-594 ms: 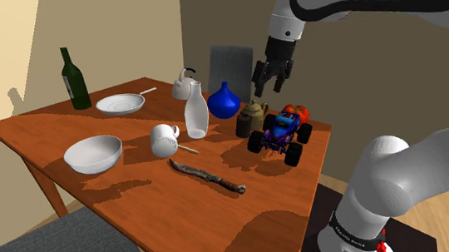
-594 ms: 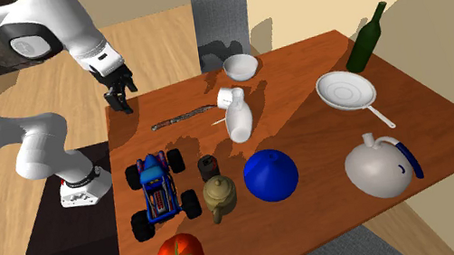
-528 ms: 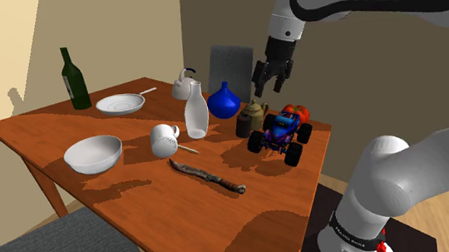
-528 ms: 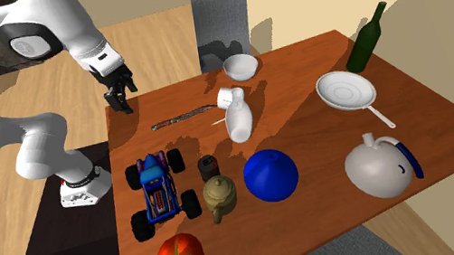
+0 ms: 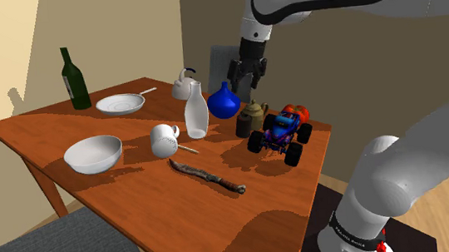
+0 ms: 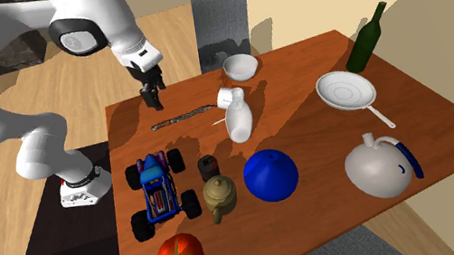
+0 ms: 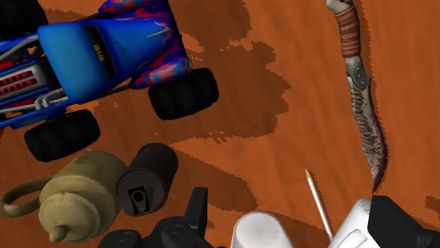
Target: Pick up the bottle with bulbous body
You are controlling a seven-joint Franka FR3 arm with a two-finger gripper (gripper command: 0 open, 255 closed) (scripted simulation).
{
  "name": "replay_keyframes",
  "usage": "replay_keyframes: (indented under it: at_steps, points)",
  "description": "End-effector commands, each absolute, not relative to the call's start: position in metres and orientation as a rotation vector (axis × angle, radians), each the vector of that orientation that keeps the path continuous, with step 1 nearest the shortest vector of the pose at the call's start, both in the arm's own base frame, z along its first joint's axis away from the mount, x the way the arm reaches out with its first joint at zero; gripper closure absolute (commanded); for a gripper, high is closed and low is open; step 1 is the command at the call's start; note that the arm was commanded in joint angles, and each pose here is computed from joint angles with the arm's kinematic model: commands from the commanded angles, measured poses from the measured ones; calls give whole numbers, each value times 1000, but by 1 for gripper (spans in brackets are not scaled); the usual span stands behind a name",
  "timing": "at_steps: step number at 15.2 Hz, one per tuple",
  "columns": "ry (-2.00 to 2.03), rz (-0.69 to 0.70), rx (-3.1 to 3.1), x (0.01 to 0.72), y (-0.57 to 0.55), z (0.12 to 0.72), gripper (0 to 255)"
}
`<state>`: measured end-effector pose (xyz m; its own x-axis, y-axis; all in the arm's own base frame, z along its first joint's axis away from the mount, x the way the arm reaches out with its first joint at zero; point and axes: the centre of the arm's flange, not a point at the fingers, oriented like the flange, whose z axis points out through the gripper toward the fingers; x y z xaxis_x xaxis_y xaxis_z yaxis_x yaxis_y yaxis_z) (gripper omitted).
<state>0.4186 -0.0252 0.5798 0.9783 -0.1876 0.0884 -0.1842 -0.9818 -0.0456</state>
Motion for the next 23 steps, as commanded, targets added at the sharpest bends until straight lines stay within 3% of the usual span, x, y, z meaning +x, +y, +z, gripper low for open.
replay_keyframes:
  at_steps: [1, 17, 23]
  points:
    - [293, -140, -3092, 447, -24, 577, 0]
    - [315, -112, -3128, 658, -29, 548, 0]
    - [315, -112, -3128, 658, -29, 516, 0]
